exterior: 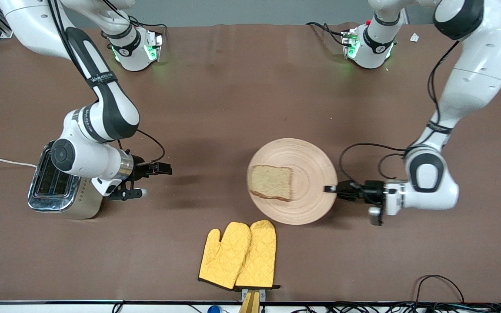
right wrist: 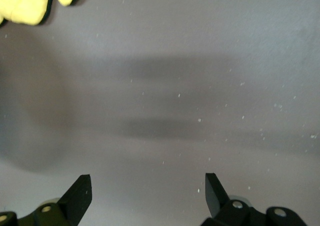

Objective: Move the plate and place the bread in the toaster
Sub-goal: 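Push the wooden plate with the left gripper toward the right gripper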

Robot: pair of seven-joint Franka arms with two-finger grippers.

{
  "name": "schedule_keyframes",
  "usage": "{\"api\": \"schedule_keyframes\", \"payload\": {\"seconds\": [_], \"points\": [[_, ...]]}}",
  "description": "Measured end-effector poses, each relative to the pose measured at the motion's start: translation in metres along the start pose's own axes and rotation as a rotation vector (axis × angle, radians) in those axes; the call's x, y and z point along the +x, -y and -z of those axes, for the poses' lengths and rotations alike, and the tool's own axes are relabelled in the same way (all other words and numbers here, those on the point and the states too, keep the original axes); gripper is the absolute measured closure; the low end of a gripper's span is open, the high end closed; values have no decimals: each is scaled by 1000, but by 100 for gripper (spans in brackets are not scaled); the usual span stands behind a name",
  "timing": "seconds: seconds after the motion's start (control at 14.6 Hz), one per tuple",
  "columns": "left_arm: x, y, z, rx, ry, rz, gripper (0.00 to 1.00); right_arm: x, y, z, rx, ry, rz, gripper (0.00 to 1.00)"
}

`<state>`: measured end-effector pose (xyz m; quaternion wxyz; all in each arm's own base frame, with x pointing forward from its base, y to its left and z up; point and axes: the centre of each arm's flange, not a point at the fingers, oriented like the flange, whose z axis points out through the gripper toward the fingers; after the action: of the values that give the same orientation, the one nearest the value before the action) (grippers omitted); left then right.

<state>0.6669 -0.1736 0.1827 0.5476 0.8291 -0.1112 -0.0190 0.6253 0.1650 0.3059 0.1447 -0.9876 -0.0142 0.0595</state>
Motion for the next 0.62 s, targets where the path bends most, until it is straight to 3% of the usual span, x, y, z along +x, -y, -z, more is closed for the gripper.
{"api": "schedule_keyframes", "payload": {"seconds": [0.27,0.62], "points": [[-13,-1,-108,-11,-11,63,90,8,-9,-18,4,-40,-17,0],[-29,-21,-185,8,-34,100,91,4,1,-11,6,-52,-107,0]]}}
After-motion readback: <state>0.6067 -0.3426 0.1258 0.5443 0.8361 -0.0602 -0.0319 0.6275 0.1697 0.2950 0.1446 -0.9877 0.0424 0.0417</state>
